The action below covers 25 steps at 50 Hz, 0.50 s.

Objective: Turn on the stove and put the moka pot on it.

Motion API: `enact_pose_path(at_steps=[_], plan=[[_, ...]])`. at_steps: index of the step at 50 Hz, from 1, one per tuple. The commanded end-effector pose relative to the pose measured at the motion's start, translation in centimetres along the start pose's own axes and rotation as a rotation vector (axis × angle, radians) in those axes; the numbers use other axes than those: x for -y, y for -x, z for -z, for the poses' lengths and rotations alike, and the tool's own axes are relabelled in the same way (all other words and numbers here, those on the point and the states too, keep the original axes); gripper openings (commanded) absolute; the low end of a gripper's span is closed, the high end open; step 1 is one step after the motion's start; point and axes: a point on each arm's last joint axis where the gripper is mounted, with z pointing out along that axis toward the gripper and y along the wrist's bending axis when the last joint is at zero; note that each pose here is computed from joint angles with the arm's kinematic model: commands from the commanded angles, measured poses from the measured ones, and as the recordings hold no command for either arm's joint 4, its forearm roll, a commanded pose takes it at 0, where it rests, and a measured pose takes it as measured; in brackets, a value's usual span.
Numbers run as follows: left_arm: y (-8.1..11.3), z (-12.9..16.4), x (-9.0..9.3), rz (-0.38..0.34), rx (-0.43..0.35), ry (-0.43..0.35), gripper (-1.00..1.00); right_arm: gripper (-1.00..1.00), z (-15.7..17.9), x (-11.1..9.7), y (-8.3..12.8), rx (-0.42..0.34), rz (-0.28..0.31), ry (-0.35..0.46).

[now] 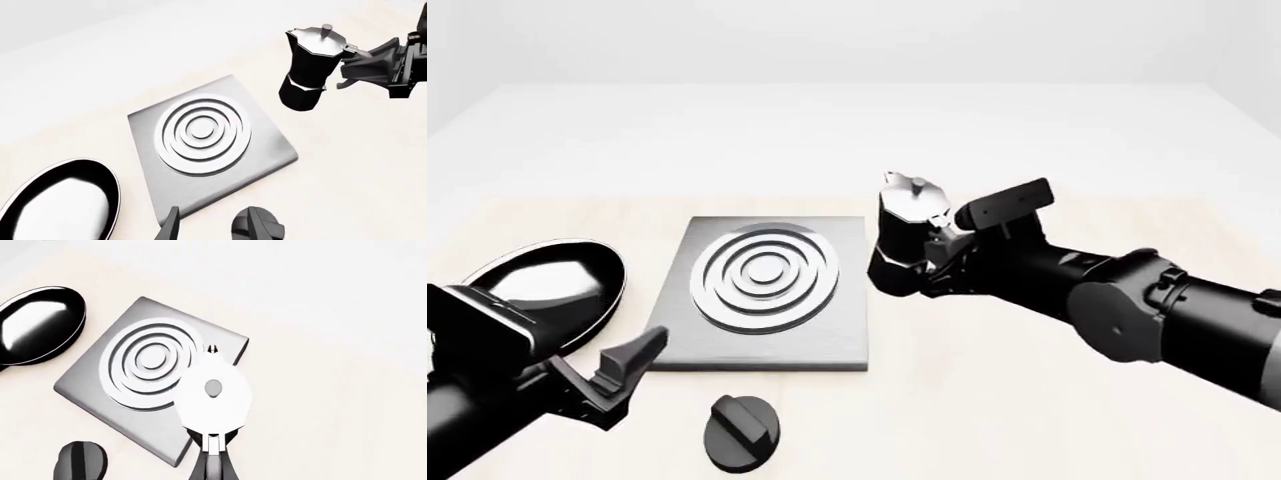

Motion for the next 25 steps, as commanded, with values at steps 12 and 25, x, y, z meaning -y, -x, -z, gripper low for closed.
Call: enact_pose_path(at_steps=[12, 25], plan=[[0.5, 1.5, -0.5, 0.015, 0.039, 0.035, 1.0, -1.0, -6.4, -5.2, 5.1, 0.089, 0.143, 0.117], [0.7, 2.2, -0.6, 0.024, 0.058, 0.046, 1.0, -1.0, -10.4, -6.9, 5.6, 0.091, 0.194, 0.142]])
